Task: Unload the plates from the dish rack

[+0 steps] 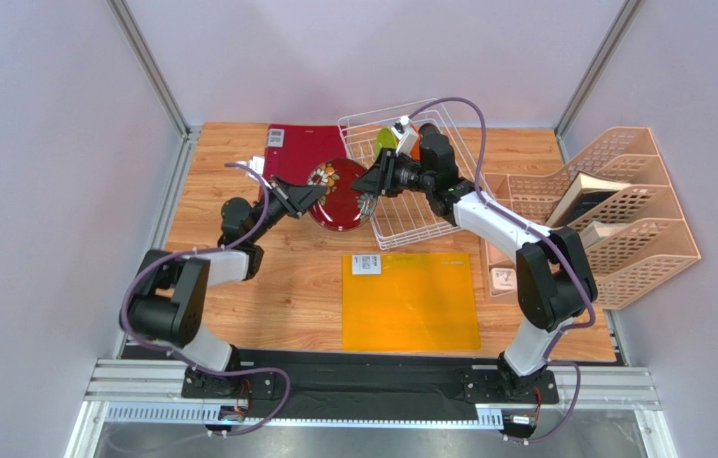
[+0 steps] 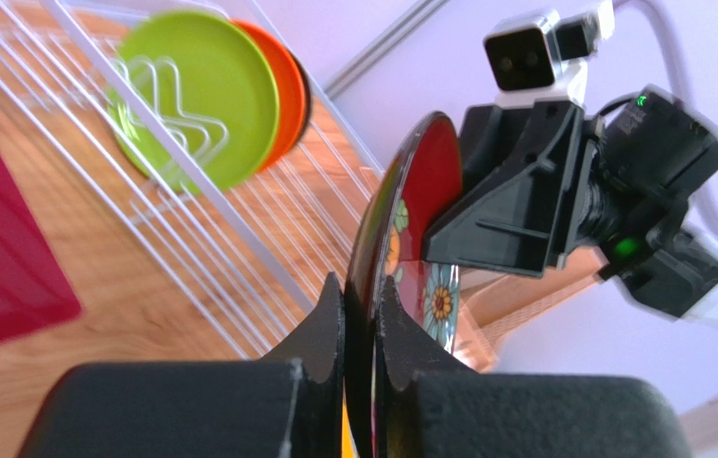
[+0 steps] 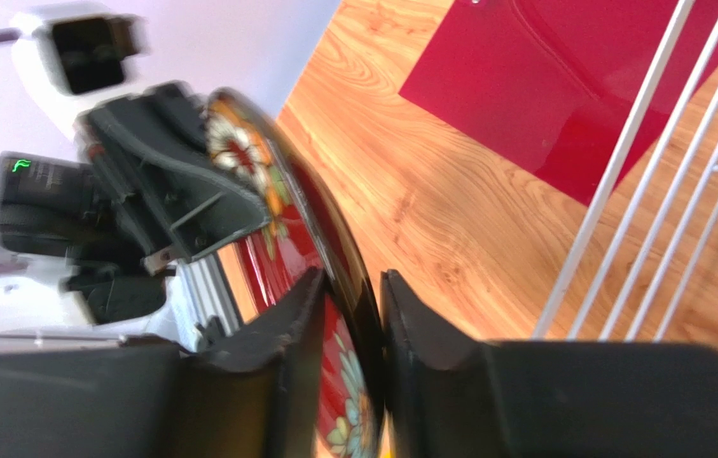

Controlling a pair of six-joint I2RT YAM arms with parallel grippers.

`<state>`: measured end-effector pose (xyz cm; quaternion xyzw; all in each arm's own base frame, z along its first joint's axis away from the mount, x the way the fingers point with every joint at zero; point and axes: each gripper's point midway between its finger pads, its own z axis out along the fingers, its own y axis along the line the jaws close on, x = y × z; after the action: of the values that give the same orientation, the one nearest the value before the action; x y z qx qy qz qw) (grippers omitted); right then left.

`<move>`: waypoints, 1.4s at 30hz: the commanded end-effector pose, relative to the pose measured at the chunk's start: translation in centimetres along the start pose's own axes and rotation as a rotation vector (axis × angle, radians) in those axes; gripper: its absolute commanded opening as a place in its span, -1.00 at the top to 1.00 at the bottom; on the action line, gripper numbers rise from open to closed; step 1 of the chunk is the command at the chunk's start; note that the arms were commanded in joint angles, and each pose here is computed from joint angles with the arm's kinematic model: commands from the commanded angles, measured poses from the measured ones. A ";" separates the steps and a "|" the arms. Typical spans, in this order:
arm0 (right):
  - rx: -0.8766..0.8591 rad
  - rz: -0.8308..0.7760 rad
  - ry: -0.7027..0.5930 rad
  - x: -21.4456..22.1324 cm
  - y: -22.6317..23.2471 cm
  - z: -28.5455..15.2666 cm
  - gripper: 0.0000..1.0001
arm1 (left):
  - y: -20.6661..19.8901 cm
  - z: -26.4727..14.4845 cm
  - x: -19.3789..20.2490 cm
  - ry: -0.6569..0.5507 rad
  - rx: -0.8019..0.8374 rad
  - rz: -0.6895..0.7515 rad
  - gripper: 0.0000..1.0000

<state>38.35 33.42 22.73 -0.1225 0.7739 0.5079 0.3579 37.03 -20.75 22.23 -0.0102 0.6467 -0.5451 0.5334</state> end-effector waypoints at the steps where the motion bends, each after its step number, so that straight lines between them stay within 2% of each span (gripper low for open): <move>1: 0.014 -0.122 -0.064 -3.1 2.3 0.2 -0.35 | -0.1 -0.8 -0.6 0.010 -0.151 0.293 1.00; 2: 0.043 -0.137 -0.072 -3.4 1.9 0.0 -0.55 | 0.8 -1.6 -0.1 0.046 -0.210 0.316 1.00; 4: 0.152 -0.175 -0.106 -4.4 0.2 -0.5 -0.66 | 0.1 -2.8 -1.5 0.009 -0.253 0.364 1.00; 5: 0.196 -0.185 -0.114 -4.8 -0.3 -1.0 -0.68 | 1.3 -3.8 -1.4 0.018 -0.336 0.383 1.00; 10: 0.328 -0.203 -0.162 -7.4 -3.0 -2.8 -0.69 | 1.8 -7.1 -2.6 -0.002 -0.489 0.429 1.00; 14: 0.425 -0.194 -0.197 -9.8 -5.6 -4.0 -0.69 | 3.2 -9.9 -0.3 0.088 -0.599 0.364 1.00; 17: 0.495 -0.210 -0.226 -11.7 -7.0 -4.6 -0.68 | 4.3 -12.4 1.2 0.104 -0.679 0.310 1.00; 22: 0.545 -0.215 -0.220 -12.9 -8.7 -4.3 -0.69 | 6.5 -15.6 2.5 0.055 -0.811 0.246 1.00; 27: 0.558 -0.219 -0.215 -13.5 -9.6 -3.6 -0.69 | 8.0 -16.5 3.6 0.058 -0.858 0.231 1.00; 32: 0.651 -0.230 -0.187 -14.3 -12.5 -2.8 -0.68 | 9.6 -17.3 4.7 0.075 -0.918 0.213 1.00; 36: 0.682 -0.222 -0.155 -14.3 -14.0 -1.9 -0.62 | 10.9 -17.9 5.6 0.105 -0.979 0.189 1.00; 38: 0.731 -0.221 -0.144 -14.3 -15.4 -1.5 -0.57 | 11.2 -18.1 5.7 0.110 -0.991 0.187 0.87; 39: 0.744 -0.226 -0.117 -13.8 -15.9 -1.4 -0.56 | 11.3 -18.1 5.8 0.114 -0.996 0.187 0.71; 42: 0.785 -0.232 -0.103 -13.7 -17.4 -1.0 -0.43 | 11.6 -18.3 5.8 0.121 -1.010 0.199 0.55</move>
<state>56.30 23.32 20.41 -0.0363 0.8643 0.1765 0.4696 28.65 -8.23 8.46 -0.1713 0.8438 -0.1562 0.4840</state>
